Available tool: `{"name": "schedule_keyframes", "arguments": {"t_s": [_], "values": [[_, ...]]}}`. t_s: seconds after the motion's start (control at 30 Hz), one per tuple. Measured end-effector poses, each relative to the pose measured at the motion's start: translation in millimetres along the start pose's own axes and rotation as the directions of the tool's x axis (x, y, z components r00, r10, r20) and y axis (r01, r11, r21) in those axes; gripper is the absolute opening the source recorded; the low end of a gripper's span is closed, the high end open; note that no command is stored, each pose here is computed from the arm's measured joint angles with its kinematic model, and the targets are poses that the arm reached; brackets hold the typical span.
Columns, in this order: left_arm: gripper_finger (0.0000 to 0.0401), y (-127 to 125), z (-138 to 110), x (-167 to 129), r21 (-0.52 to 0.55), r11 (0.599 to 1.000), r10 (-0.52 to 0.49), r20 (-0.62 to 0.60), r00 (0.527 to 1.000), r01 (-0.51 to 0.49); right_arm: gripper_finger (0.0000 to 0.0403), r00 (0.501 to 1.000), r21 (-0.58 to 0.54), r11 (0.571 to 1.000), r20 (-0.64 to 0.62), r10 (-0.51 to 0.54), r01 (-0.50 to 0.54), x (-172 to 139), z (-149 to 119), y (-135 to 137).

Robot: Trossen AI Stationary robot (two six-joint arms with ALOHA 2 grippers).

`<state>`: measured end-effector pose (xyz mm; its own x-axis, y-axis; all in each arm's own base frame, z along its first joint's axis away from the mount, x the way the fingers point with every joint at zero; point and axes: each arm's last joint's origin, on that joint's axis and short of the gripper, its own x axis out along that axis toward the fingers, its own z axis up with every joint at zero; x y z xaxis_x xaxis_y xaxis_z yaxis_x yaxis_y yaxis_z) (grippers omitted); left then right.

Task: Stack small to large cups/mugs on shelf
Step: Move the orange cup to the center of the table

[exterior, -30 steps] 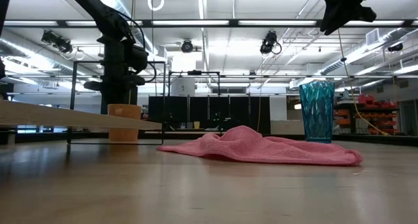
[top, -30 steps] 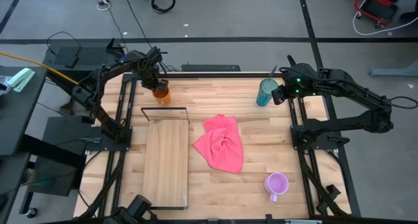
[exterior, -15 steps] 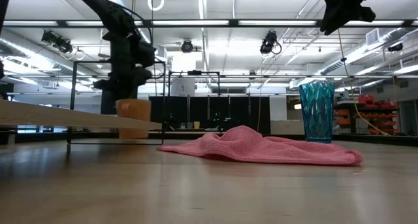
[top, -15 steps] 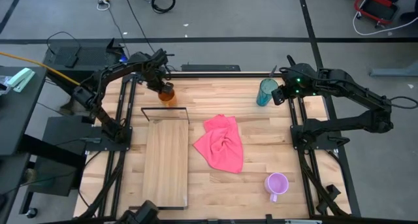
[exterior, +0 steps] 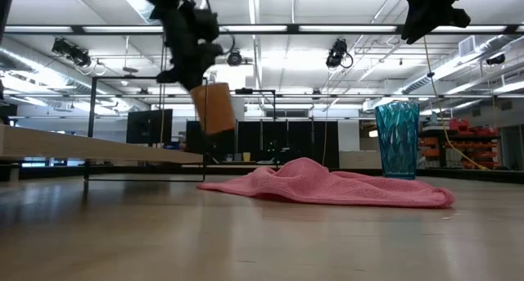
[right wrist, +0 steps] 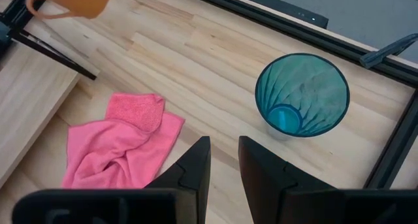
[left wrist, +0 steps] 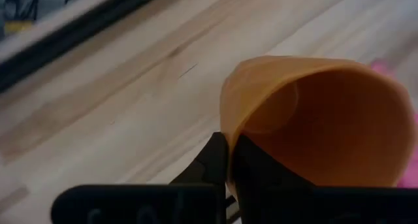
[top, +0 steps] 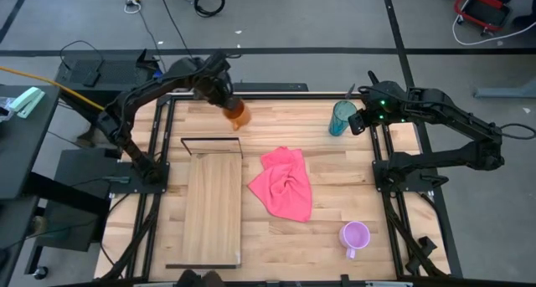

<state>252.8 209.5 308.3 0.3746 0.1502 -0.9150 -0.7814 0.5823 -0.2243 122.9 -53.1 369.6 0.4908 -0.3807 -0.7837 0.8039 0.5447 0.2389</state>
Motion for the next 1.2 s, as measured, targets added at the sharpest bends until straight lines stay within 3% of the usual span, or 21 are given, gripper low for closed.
{"name": "schedule_keyframes", "arguments": {"t_s": [0.27,0.5,0.73,0.97,1.2], "values": [[0.0016,-62.6,7.6,-49.8,0.146,0.983,-0.135,0.155,0.979,0.113,0.0087,1.000,-0.007,1.000,0.000,0.000,0.000,0.0,0.0,0.0],[0.0016,-116.0,-18.1,-61.1,0.285,0.943,-0.216,0.134,0.967,0.171,0.0087,1.000,-0.008,1.000,0.000,0.000,0.000,0.0,0.0,0.0],[0.0016,-169.1,-60.0,-41.8,0.396,0.897,-0.211,-0.011,0.978,0.198,0.0087,1.000,-0.008,1.000,-0.005,0.007,-0.007,0.0,-0.1,0.2],[0.0016,-213.6,-111.2,-4.4,0.504,0.846,-0.084,-0.197,0.977,0.174,0.0087,0.999,-0.026,0.999,-0.027,0.037,-0.038,0.0,-0.8,1.1],[0.0016,-241.9,-143.8,35.7,0.549,0.822,0.010,-0.276,0.961,0.149,0.0087,0.996,-0.056,0.996,-0.052,0.072,-0.075,-0.2,-1.6,2.0]]}}
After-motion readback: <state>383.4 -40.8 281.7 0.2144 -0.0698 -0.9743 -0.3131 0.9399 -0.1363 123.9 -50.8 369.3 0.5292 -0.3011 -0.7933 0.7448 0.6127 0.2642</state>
